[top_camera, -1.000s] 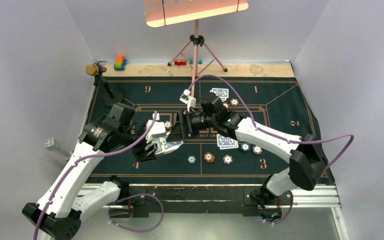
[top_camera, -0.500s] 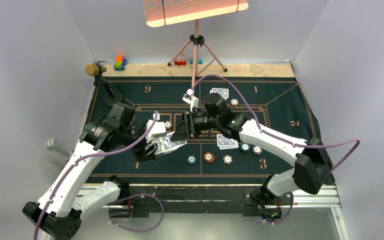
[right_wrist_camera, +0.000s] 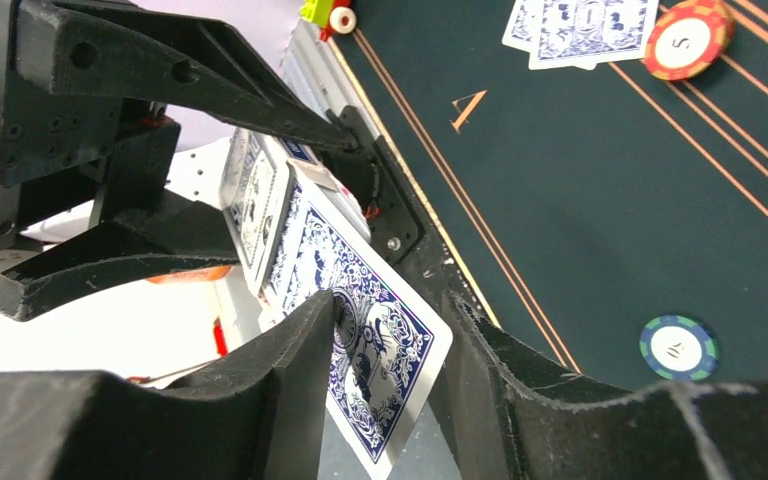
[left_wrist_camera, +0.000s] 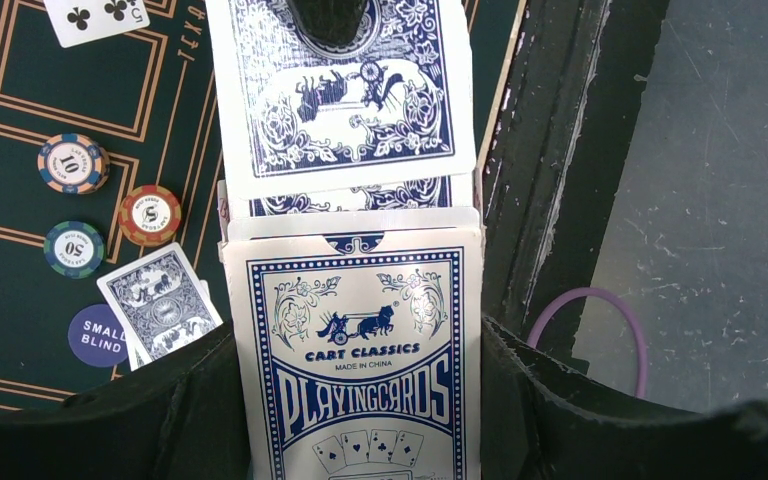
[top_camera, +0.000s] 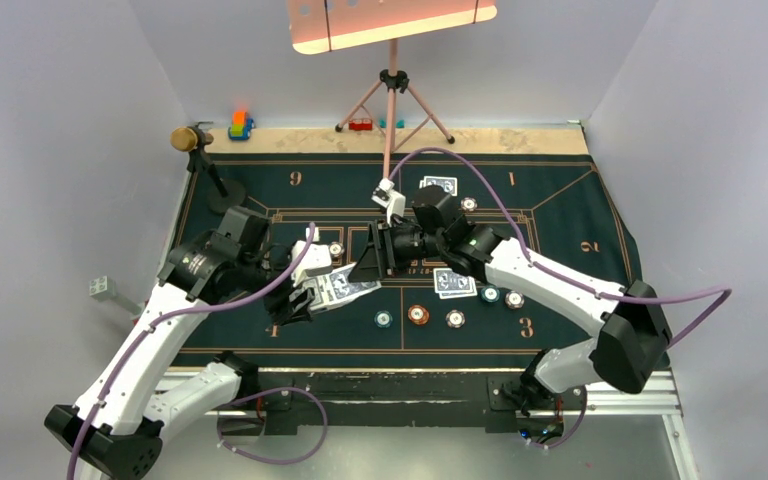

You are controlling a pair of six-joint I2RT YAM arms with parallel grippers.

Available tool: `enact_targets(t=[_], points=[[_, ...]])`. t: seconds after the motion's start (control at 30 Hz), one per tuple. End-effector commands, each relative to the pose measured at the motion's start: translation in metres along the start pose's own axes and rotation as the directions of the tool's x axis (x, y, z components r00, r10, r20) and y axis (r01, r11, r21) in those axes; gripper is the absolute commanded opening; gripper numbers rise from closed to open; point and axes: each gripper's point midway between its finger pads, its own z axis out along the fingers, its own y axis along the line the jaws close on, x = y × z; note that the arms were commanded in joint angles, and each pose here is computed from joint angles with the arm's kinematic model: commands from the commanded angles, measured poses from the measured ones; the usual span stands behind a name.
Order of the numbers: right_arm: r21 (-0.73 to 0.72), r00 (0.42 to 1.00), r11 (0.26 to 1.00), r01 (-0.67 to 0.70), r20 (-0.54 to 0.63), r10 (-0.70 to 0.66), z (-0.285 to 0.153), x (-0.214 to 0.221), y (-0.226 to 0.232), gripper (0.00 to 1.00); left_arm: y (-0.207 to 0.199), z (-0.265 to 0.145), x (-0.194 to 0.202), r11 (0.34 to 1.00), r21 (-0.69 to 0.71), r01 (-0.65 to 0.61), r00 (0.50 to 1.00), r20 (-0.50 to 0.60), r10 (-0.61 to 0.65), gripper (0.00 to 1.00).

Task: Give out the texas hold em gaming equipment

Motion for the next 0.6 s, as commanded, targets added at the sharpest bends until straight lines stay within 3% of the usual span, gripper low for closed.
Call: enact_targets(t=[0.0,0.3,0.57], points=[[0.071,0.997,0.995,0.064,0.044,-0.068,-0.017,-0.014,0.000,0.47,-0.001,-0.009,-0.023,0.999,-0.014,-0.052,0.995,0.088,0.053,0.00],[0.101,0.992,0.989,0.104,0.065,-0.111,-0.030,-0.019,0.006,0.61,-0.002,-0.009,-0.025,0.999,-0.011,-0.053,0.994,0.095,0.054,0.00],[0.137,0.989,0.985,0.106,0.090,-0.119,-0.041,-0.021,0.005,0.61,-0.002,-0.009,-0.024,0.999,-0.008,-0.049,0.994,0.093,0.050,0.00]])
